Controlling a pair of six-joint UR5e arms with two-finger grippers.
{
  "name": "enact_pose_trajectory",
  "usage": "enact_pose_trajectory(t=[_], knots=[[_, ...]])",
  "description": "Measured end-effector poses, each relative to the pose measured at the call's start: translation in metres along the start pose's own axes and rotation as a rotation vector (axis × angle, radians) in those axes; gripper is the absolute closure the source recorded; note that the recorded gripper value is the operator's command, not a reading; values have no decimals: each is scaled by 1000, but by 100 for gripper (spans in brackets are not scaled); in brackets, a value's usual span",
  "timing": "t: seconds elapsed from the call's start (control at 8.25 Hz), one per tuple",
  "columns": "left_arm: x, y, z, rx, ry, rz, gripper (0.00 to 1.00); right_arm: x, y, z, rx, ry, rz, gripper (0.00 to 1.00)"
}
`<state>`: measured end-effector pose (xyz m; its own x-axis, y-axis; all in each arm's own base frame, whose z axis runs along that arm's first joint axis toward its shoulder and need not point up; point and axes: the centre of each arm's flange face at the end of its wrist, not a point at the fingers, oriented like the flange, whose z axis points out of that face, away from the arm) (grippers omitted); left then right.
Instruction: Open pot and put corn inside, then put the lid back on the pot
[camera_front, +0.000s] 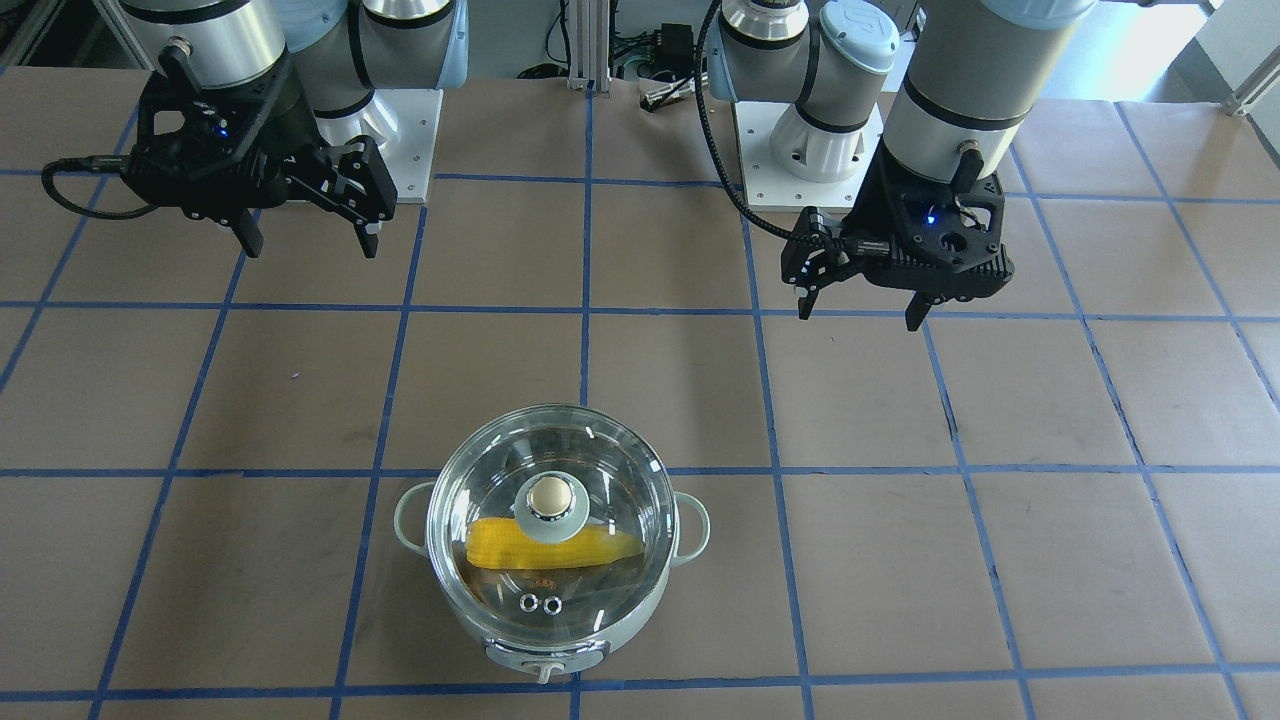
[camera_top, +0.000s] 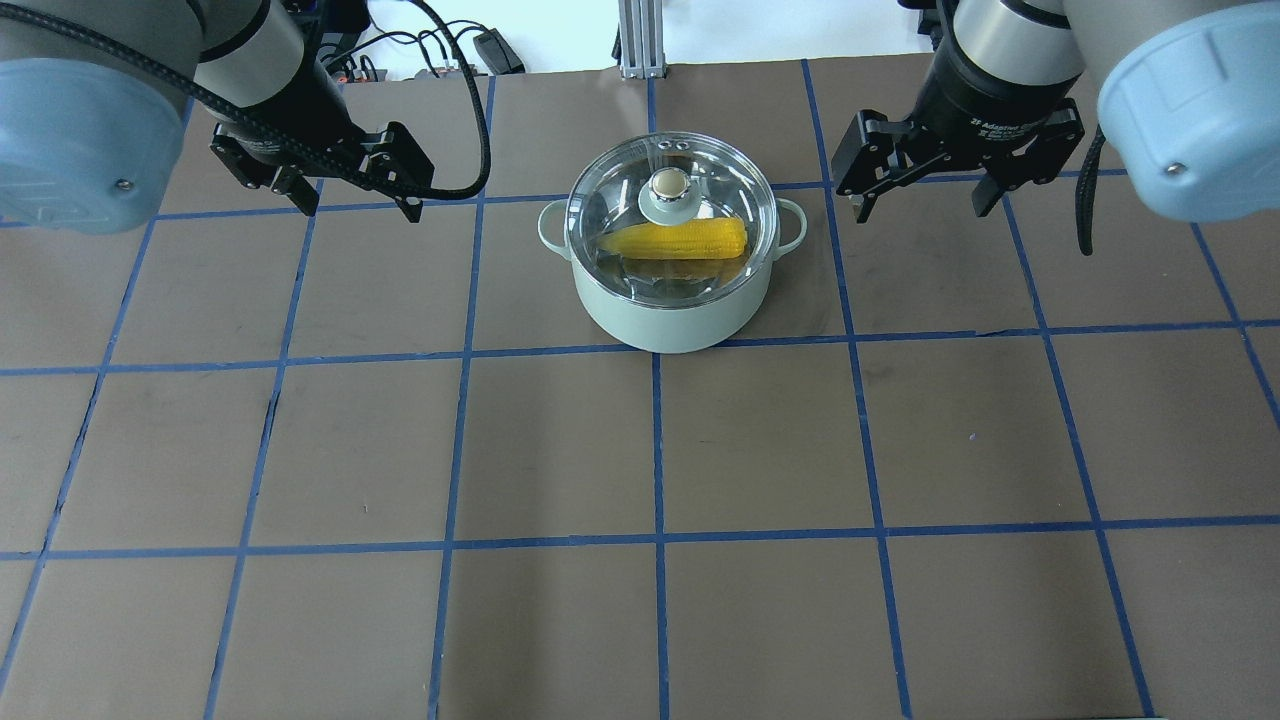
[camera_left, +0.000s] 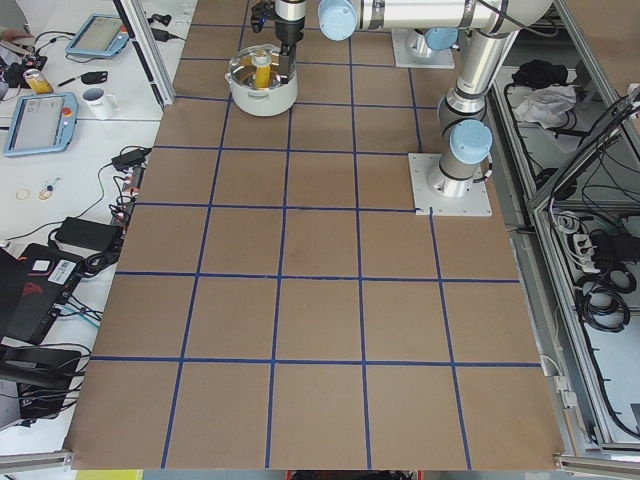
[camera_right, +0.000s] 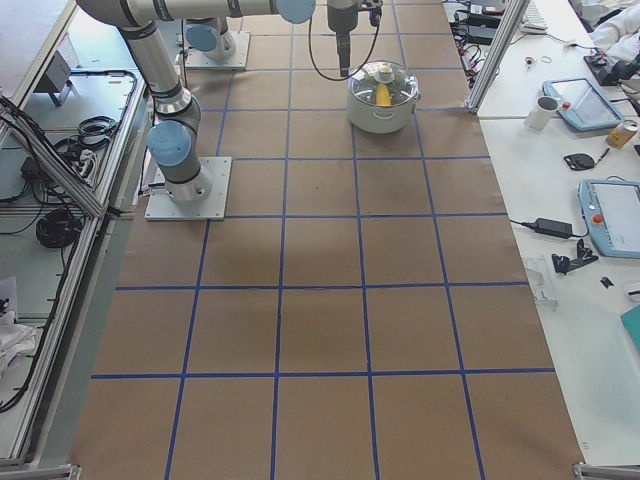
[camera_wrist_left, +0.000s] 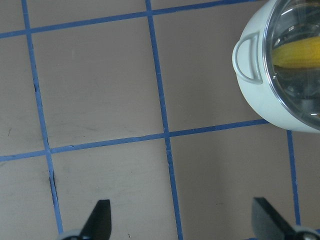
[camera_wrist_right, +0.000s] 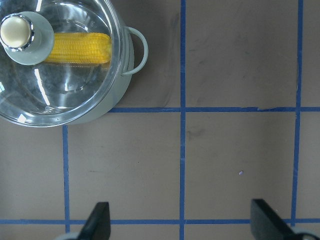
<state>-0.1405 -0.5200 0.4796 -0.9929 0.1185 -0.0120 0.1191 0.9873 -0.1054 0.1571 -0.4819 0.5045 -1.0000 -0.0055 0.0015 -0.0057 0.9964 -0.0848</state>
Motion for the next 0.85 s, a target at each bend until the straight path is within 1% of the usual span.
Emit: enact_pose_trajectory(t=[0.85], knots=[[0,0,-1,1,-1,11,0,1,-2,-1,14,-4,-5,0]])
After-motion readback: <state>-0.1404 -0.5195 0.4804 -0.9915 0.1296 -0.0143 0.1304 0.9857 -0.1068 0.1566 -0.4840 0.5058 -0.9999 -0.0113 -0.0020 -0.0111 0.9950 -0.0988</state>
